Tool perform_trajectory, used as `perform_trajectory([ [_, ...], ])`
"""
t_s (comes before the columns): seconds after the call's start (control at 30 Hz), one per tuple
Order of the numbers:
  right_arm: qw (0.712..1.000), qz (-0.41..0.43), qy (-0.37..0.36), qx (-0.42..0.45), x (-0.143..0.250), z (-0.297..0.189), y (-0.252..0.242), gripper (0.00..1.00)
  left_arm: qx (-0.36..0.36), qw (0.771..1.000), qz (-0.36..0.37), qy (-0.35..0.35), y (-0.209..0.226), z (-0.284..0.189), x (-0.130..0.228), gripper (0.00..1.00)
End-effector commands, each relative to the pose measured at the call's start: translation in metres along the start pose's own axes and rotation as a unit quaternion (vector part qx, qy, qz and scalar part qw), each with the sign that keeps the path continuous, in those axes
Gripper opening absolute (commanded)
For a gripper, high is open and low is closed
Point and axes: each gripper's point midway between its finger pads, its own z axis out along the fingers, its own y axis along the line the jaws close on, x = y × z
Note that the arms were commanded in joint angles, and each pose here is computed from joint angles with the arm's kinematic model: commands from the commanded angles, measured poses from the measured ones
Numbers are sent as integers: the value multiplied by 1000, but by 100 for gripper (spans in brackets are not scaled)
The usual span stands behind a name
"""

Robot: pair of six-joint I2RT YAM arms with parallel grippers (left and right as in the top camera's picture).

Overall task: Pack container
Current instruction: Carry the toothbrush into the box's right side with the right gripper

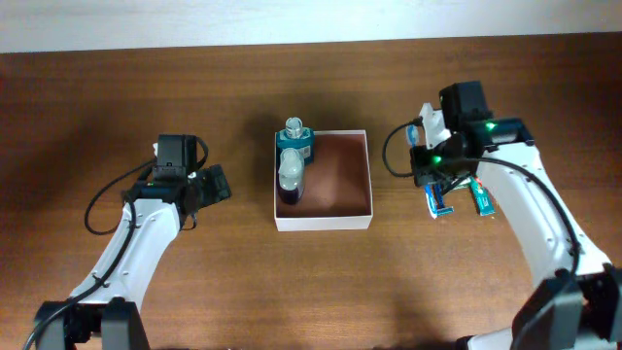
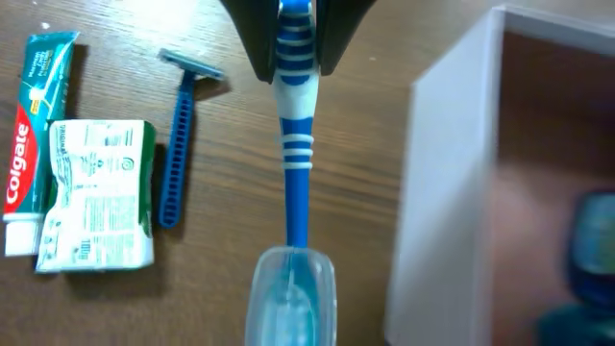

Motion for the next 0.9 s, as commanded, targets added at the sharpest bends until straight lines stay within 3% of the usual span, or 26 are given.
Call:
perform_trajectory([
  [0.0,998,13,-41,-54,-15,-27,30,4,-6,1000,4,5,3,3,3,99],
  [0.47,991,-17,-90,-99,-32,-26,121,4,-6,1000,4,5,3,3,3,99],
  [0.87,992,-27,-104,-62,-35,-4,148,4,-6,1000,4,5,3,3,3,99],
])
